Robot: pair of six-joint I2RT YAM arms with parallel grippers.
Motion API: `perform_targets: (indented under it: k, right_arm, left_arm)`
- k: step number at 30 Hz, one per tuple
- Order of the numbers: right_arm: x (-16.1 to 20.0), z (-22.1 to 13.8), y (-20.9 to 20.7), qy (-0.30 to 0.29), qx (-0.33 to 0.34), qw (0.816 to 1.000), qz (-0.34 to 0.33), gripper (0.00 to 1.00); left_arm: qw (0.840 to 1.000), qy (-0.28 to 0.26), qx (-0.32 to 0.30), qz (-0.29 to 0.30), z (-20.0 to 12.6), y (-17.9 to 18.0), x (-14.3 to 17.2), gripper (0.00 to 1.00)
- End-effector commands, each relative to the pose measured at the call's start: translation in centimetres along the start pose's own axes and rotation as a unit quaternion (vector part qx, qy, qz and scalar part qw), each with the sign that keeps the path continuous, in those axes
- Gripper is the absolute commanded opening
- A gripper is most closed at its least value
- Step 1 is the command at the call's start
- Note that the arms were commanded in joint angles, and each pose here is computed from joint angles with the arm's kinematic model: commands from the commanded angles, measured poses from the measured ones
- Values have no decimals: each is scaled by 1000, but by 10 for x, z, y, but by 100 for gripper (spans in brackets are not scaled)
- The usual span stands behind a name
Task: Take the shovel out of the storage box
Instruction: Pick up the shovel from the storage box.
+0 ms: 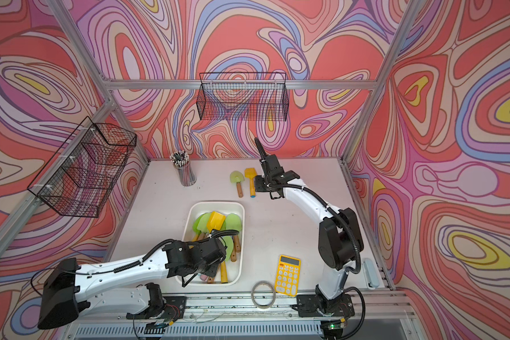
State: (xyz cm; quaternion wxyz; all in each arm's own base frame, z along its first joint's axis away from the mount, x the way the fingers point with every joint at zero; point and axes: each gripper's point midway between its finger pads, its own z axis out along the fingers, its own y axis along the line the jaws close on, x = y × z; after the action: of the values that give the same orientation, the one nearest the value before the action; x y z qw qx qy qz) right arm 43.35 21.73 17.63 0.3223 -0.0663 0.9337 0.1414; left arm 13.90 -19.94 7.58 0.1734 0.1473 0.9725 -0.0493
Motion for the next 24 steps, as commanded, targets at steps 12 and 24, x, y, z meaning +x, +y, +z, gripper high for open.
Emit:
perform_targets:
  k: [12, 24]
  right_arm:
    - [27, -24, -10, 3, 4, 1000, 9, 44]
    - [31, -27, -12, 5, 7, 1000, 8, 44]
  left_arm:
    - [1000, 15, -5, 8, 22, -17, -1, 41]
    - [999, 23, -33, 22, 33, -9, 2, 35]
